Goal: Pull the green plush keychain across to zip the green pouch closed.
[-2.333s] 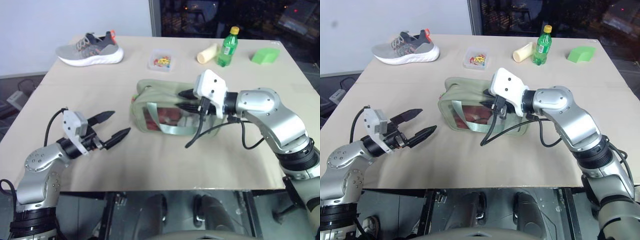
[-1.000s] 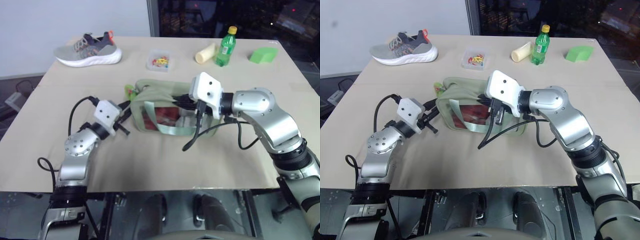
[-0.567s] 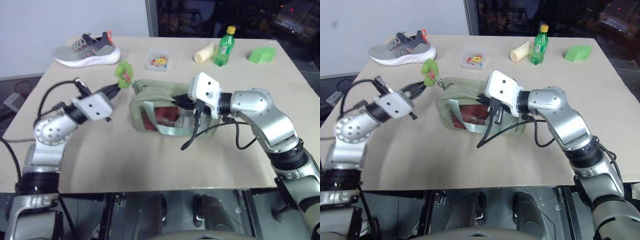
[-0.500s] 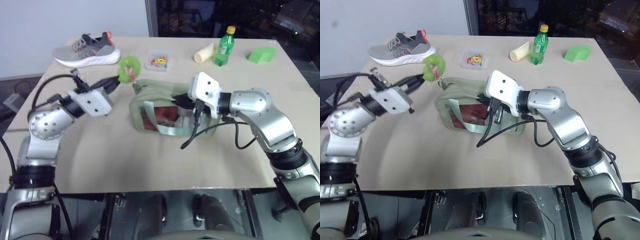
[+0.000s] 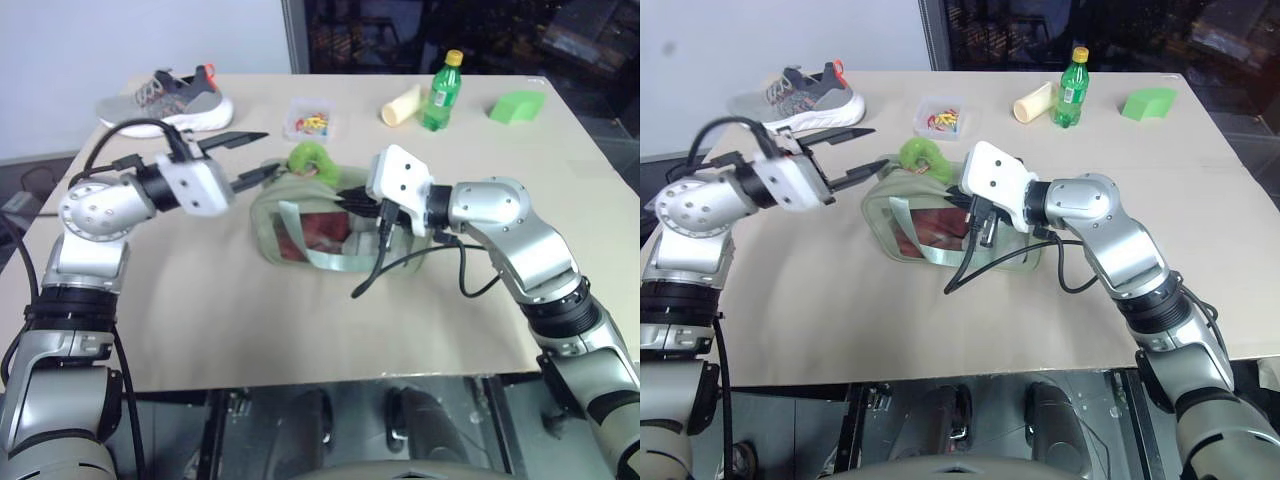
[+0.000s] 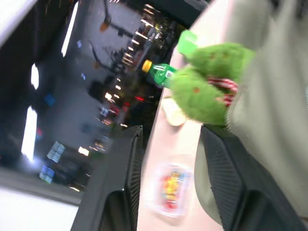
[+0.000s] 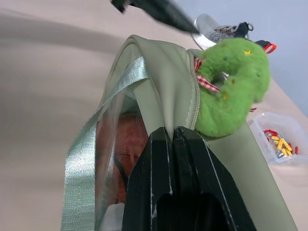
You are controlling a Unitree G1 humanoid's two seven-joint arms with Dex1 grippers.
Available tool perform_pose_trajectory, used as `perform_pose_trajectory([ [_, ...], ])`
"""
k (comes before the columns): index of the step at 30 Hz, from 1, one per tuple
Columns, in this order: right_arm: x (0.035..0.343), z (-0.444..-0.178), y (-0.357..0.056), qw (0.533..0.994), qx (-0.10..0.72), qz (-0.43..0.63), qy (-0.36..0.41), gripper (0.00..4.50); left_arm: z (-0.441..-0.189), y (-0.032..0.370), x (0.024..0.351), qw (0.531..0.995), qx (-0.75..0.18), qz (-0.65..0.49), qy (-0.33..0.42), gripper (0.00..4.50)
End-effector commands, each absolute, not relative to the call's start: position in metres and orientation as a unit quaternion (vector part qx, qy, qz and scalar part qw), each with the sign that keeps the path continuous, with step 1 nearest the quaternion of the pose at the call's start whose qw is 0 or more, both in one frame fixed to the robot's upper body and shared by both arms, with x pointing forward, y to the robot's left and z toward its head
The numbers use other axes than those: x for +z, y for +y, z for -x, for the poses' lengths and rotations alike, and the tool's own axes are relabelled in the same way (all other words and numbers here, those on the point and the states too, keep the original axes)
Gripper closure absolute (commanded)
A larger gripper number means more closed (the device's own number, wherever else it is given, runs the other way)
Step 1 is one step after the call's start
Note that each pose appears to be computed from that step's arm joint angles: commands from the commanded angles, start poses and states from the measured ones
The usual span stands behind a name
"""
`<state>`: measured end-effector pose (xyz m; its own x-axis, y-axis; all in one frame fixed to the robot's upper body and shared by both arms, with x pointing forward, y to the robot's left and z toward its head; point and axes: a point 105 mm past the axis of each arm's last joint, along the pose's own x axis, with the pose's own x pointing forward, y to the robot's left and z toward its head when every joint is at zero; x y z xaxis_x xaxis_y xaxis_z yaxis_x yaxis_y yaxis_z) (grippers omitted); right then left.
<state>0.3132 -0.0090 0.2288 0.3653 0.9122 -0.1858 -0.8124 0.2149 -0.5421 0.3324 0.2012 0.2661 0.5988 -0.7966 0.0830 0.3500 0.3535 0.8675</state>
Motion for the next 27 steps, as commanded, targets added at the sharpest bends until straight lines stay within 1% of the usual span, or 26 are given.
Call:
perform_pose_trajectory([
  [1,0.243,-0.307,-0.012,0.773,0.559,0.279,-0.112,3.62,-0.321,0.215,0.276,0.817,-0.375,-0.357,-0.253,2.35],
  [2,0.244,-0.305,-0.014,0.773,0.561,0.272,-0.113,3.06,-0.319,0.218,0.274,0.837,-0.378,-0.31,-0.246,2.35],
  [3,0.244,-0.303,-0.015,0.773,0.563,0.267,-0.114,2.67,-0.317,0.22,0.273,0.85,-0.381,-0.273,-0.24,2.35],
  [4,0.247,-0.299,-0.017,0.773,0.568,0.256,-0.119,2.08,-0.316,0.224,0.269,0.862,-0.375,-0.249,-0.232,2.35],
  [5,0.25,-0.294,-0.019,0.773,0.572,0.243,-0.127,1.81,-0.313,0.226,0.263,0.874,-0.378,-0.213,-0.218,2.35],
  [6,0.253,-0.29,-0.022,0.773,0.576,0.229,-0.135,1.22,-0.31,0.228,0.256,0.883,-0.384,-0.177,-0.203,2.35],
  [8,0.258,-0.279,-0.03,0.773,0.58,0.208,-0.149,0.36,-0.302,0.229,0.241,0.894,-0.393,-0.128,-0.172,2.35],
  [9,0.26,-0.276,-0.033,0.774,0.58,0.202,-0.153,0.04,-0.296,0.228,0.236,0.896,-0.401,-0.103,-0.16,2.35],
  [11,0.26,-0.263,-0.045,0.772,0.586,0.191,-0.152,0.04,-0.288,0.228,0.225,0.902,-0.403,-0.067,-0.141,2.35],
  [13,0.254,-0.251,-0.057,0.771,0.591,0.195,-0.139,0.04,-0.284,0.229,0.215,0.908,-0.396,-0.058,-0.123,2.35],
  [17,0.224,-0.234,-0.085,0.779,0.579,0.232,-0.068,0.04,-0.284,0.233,0.199,0.917,-0.385,-0.048,-0.096,2.35],
  [21,0.206,-0.226,-0.096,0.791,0.561,0.242,-0.034,0.04,-0.29,0.227,0.188,0.914,-0.394,-0.06,-0.077,2.35],
  [27,0.21,-0.225,-0.093,0.798,0.546,0.25,-0.047,0.04,-0.305,0.217,0.176,0.91,-0.404,-0.069,-0.057,2.35],
])
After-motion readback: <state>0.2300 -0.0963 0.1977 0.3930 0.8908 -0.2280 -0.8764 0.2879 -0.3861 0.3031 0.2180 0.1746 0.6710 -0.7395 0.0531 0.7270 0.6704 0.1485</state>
